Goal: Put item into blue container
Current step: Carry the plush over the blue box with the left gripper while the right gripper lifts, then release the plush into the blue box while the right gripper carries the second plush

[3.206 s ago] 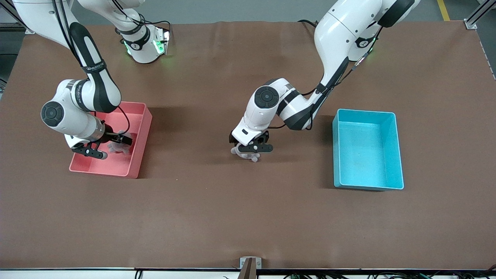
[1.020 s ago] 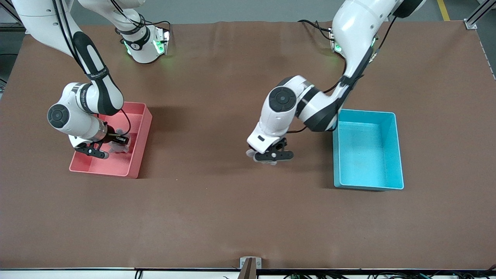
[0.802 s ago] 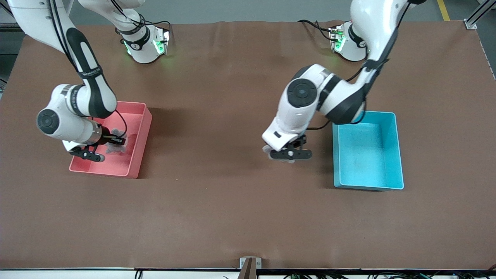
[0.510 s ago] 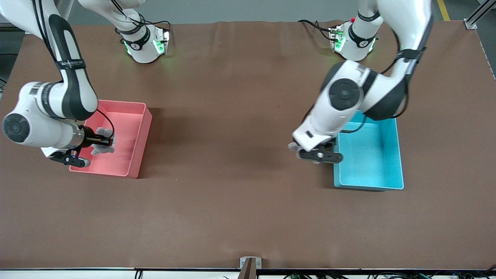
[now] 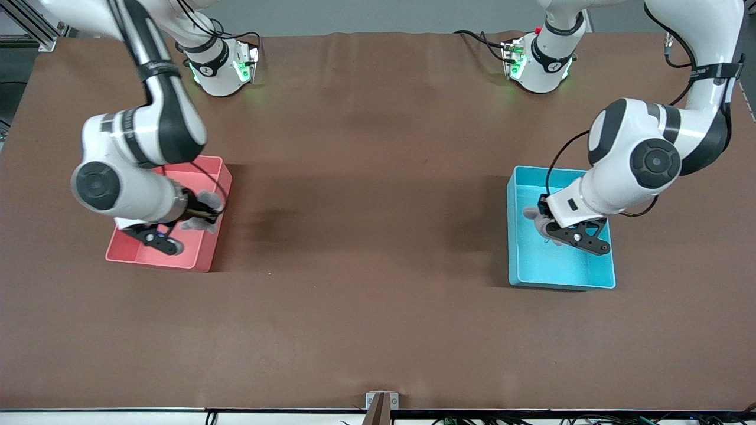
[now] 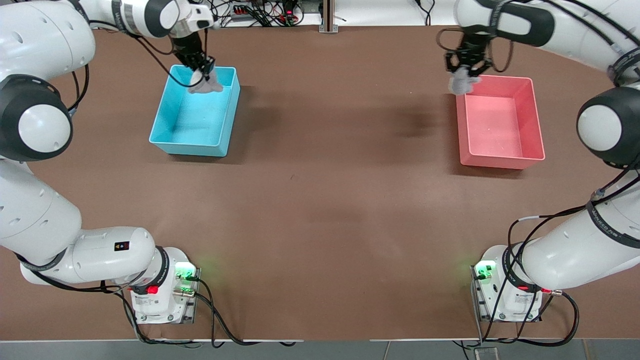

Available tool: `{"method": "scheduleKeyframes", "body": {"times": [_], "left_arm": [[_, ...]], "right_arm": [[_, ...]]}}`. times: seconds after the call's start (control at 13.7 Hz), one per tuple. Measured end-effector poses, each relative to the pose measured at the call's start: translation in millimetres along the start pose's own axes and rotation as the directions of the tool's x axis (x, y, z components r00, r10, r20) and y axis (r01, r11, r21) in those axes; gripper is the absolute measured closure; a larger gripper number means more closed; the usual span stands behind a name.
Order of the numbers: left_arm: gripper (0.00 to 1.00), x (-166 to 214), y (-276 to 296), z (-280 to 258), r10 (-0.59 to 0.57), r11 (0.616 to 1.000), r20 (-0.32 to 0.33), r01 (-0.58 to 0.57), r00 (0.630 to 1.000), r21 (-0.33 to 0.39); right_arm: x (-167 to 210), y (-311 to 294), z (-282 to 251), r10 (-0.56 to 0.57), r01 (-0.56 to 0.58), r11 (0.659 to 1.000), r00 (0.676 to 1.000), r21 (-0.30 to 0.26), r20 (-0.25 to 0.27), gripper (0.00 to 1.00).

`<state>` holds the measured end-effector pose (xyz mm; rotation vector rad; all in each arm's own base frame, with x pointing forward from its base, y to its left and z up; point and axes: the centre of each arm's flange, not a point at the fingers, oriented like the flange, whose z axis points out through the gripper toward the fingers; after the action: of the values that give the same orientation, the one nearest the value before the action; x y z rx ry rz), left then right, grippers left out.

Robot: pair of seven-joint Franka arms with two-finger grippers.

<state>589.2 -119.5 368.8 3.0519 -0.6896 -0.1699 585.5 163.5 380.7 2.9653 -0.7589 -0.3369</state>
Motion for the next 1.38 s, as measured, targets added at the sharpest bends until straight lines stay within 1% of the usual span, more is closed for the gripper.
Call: {"method": "scheduleKeyframes", "body": {"times": [0.15,0.22,0.29,0.44,0.58,0.66,0.95,1.17,1.24,1.31,1.38], "left_arm": [[0.74,-5.9,-10.1,13.5,0.033,0.999,0.017,-0.033,0.999,-0.002],[0.74,-8.6,-17.8,20.5,0.047,0.999,0.024,-0.047,0.999,0.01],[0.74,-11.0,-26.0,28.0,0.056,0.998,0.033,-0.057,0.998,0.023],[0.74,-13.0,-38.9,44.5,0.069,0.997,0.047,-0.071,0.997,0.037],[0.74,-13.2,-52.6,60.8,0.092,0.994,0.056,-0.095,0.994,0.051],[0.74,-13.7,-60.4,69.3,0.097,0.994,0.058,-0.1,0.994,0.052],[0.74,-17.2,-91.9,106.1,0.12,0.992,0.048,-0.122,0.992,0.024],[0.73,-17.6,-101.6,129.5,0.134,0.991,0.053,-0.135,0.99,0.021],[0.68,-16.7,-100.8,132.5,0.137,0.99,0.052,-0.138,0.989,0.019],[0.68,-15.6,-99.5,133.1,0.139,0.99,0.051,-0.14,0.989,0.018],[0.65,-14.2,-98.1,131.7,0.142,0.99,0.047,-0.143,0.989,0.02]], "right_arm": [[-33.8,-44.2,-2.4,0.07,-0.07,0.996,0.998,0.054,0.006,0.74],[-48.9,-65.7,2.4,0.106,-0.106,0.992,0.994,0.073,-0.004,0.74],[-66.0,-88.6,12.0,0.132,-0.13,0.988,0.991,0.079,-0.015,0.74],[-102.7,-136.3,38.2,0.178,-0.176,0.982,0.984,0.068,-0.028,0.74],[-130.7,-178.1,65.9,0.227,-0.225,0.973,0.973,0.058,-0.04,0.74],[-140.5,-196.6,80.5,0.253,-0.25,0.966,0.966,0.064,-0.049,0.74],[-160.6,-243.0,139.0,0.333,-0.323,0.939,0.94,0.118,-0.075,0.74],[-161.3,-260.9,163.8,0.383,-0.369,0.918,0.921,0.149,-0.079,0.74],[-161.7,-267.3,167.4,0.396,-0.381,0.911,0.915,0.156,-0.078,0.74],[-162.0,-273.0,170.4,0.408,-0.393,0.905,0.91,0.162,-0.077,0.75],[-162.1,-277.3,172.9,0.416,-0.399,0.901,0.906,0.167,-0.076,0.75]]}}
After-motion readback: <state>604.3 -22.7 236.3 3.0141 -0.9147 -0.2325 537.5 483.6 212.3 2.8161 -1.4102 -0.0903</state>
